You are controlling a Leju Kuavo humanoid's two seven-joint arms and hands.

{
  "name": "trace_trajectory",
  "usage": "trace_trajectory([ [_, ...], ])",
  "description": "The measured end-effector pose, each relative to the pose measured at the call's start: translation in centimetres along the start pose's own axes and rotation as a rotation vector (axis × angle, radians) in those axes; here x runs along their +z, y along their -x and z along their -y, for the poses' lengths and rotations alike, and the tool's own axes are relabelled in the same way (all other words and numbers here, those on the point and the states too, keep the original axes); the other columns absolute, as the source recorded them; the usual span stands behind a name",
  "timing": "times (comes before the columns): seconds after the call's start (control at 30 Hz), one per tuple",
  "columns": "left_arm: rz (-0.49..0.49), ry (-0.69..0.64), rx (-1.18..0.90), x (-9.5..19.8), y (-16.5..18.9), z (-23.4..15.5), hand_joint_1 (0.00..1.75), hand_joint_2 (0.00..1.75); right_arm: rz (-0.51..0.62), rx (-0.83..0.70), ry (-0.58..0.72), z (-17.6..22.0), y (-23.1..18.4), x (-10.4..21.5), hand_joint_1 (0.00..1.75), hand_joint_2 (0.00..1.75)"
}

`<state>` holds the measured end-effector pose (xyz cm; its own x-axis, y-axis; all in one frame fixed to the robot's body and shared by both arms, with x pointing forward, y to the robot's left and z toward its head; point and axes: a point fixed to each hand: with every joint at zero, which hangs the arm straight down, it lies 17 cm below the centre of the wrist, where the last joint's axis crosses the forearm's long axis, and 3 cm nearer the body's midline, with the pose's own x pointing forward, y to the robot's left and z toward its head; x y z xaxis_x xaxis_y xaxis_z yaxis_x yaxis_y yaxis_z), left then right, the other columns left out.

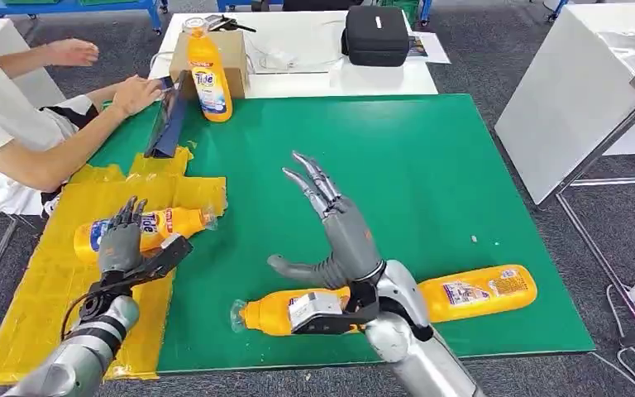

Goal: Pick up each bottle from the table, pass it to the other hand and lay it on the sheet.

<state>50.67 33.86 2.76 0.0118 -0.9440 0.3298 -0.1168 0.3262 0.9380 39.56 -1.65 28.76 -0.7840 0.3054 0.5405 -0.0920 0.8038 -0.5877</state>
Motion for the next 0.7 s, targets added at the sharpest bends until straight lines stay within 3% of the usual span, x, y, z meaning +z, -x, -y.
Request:
trace_trajectory([
  [0.33,0.142,-0.078,0.520,2.6,-5.6,-1.9,0.00,1.75,-0.031,0.076,-0.383,-7.7,3.6,4.7,0.00,1.75],
  [0.7,0.219,-0.262,0.543,4.1,-7.4,-8.0,0.00,1.75,-0.078,0.107,-0.608,-12.3,7.2,10.2,0.00,1.75],
])
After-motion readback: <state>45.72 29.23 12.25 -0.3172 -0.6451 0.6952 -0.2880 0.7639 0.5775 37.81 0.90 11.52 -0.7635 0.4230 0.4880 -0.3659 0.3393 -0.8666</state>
